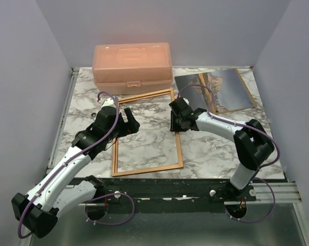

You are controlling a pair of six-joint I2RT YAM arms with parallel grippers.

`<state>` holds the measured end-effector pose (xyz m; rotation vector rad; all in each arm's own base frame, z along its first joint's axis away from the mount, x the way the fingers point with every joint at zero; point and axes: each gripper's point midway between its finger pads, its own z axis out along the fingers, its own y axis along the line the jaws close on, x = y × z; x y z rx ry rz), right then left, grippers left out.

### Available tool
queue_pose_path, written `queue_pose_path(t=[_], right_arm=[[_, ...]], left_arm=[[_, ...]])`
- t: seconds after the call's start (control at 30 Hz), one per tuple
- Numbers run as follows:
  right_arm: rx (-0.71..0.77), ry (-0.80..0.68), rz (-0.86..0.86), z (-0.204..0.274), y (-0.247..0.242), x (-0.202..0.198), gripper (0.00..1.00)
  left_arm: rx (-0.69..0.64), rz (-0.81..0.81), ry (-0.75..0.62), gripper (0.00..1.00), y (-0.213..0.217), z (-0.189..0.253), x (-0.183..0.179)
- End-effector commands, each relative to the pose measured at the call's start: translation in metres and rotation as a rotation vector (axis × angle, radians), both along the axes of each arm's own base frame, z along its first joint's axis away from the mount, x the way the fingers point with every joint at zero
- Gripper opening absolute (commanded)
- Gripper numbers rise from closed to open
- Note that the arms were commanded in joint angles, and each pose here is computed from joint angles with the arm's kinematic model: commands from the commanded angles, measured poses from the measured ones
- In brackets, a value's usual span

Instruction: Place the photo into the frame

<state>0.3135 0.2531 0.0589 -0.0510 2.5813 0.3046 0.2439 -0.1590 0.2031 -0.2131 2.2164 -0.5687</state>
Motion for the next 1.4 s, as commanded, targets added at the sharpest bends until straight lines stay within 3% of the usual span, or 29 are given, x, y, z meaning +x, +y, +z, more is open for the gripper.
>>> queue_pose_path(t=[0.0,0.2,0.4,0.53,0.67,0.8,1.03,1.07,1.23,1.37], right_arm=[[-0.078,-0.017,-0.039,-0.011,-0.013,0.011,0.42],[-0.115,-0.006,-0.05,-0.025,-0.019,0.01,0.63],[-0.127,0.018,-0.053,-0.031,-0.024,0.004,0.68],[-0.118,0.042,-0.048,-0.038,-0.024,-0.003,0.62],[-0.139,0.06,-0.053,-0.048,-0.029,-0.008,0.37],[-0.173,0.051,-0.069,-0.051,-0.037,-0.007,0.32],[-0.199,0.031,-0.071,-0.043,-0.041,-0.003,0.32],[-0.192,0.035,-0.067,-0.042,-0.04,-0.004,0.34],[-0.121,0.025,-0.075,-0.025,-0.034,-0.009,0.65],[-0.06,0.001,-0.08,-0.008,-0.033,-0.016,0.79]], left_arm=[[0.002,-0.03,0.0,0.88,-0.004,0.001,-0.002],[0.001,-0.037,0.008,0.88,-0.005,-0.002,-0.003],[0.001,-0.039,0.013,0.88,-0.005,-0.005,-0.004],[-0.005,-0.043,0.017,0.88,-0.007,-0.007,-0.005],[-0.013,-0.049,0.02,0.88,-0.008,-0.007,-0.005],[-0.02,-0.054,0.013,0.88,-0.009,-0.005,-0.006],[-0.026,-0.064,0.019,0.88,-0.011,-0.006,-0.007],[-0.029,-0.065,0.021,0.88,-0.012,-0.007,-0.007],[-0.053,-0.085,0.022,0.92,-0.016,-0.008,-0.009],[-0.086,-0.104,0.018,0.99,-0.022,-0.012,-0.011]])
